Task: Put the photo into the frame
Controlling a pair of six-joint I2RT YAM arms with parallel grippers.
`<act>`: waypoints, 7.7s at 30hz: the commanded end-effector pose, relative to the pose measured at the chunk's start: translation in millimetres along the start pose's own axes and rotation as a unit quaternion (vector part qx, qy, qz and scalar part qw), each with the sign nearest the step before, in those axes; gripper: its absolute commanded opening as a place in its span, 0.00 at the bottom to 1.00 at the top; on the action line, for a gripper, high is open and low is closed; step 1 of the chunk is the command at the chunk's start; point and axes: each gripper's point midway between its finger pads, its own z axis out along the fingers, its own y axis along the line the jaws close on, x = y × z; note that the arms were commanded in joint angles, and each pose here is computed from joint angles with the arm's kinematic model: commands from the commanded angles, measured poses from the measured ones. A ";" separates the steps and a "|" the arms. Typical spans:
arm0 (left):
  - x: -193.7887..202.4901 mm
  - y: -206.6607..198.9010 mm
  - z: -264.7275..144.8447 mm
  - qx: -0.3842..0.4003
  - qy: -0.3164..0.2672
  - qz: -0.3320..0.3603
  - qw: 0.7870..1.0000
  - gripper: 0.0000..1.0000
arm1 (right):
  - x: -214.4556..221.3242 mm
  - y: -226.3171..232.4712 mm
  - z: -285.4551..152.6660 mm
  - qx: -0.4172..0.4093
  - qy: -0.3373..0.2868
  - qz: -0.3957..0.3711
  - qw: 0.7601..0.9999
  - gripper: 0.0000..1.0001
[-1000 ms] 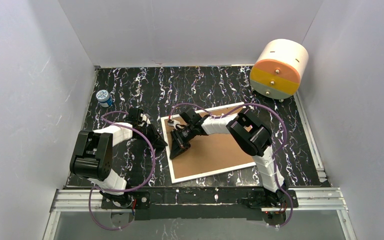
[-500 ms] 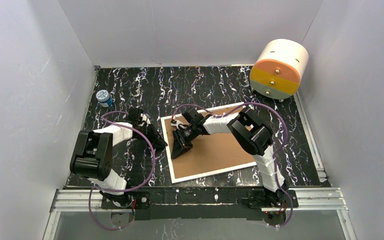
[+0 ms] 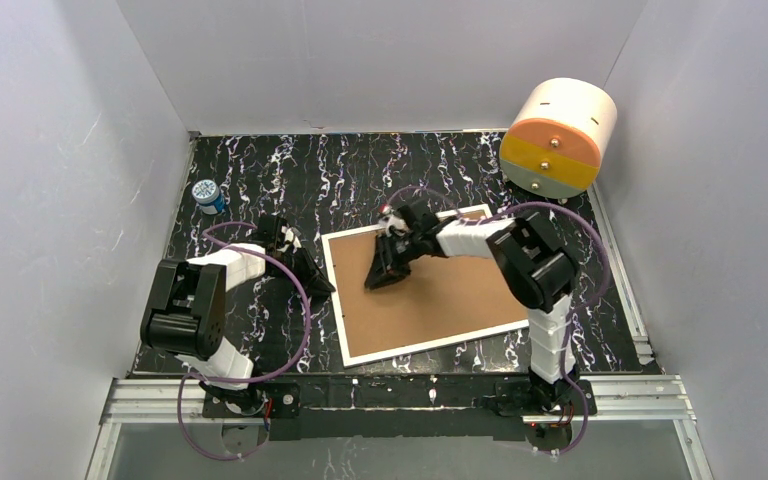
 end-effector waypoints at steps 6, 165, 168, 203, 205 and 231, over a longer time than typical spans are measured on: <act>-14.2 61.0 7.2 -0.148 -0.050 -0.012 0.988 0.26 | -61.3 -88.7 -162.1 0.283 -0.250 0.089 0.922 0.32; -87.7 11.3 8.3 -0.078 -0.170 -0.003 0.982 0.25 | -89.7 73.2 17.2 -0.072 -0.037 -0.028 0.996 0.24; -80.6 22.2 10.5 -0.091 -0.165 -0.008 0.982 0.21 | -96.3 67.2 24.5 -0.065 -0.036 -0.020 0.997 0.20; -48.7 60.5 27.8 -0.121 -0.129 -0.030 0.984 0.11 | -116.8 -23.7 52.3 0.046 -0.049 0.016 0.998 0.15; -47.9 61.6 28.0 -0.122 -0.128 -0.030 0.984 0.11 | -116.9 -32.5 51.2 0.058 -0.050 0.021 0.997 0.14; -45.3 67.0 27.2 -0.130 -0.129 -0.030 0.983 0.10 | -87.3 -125.4 38.1 0.170 -0.023 0.069 0.983 0.18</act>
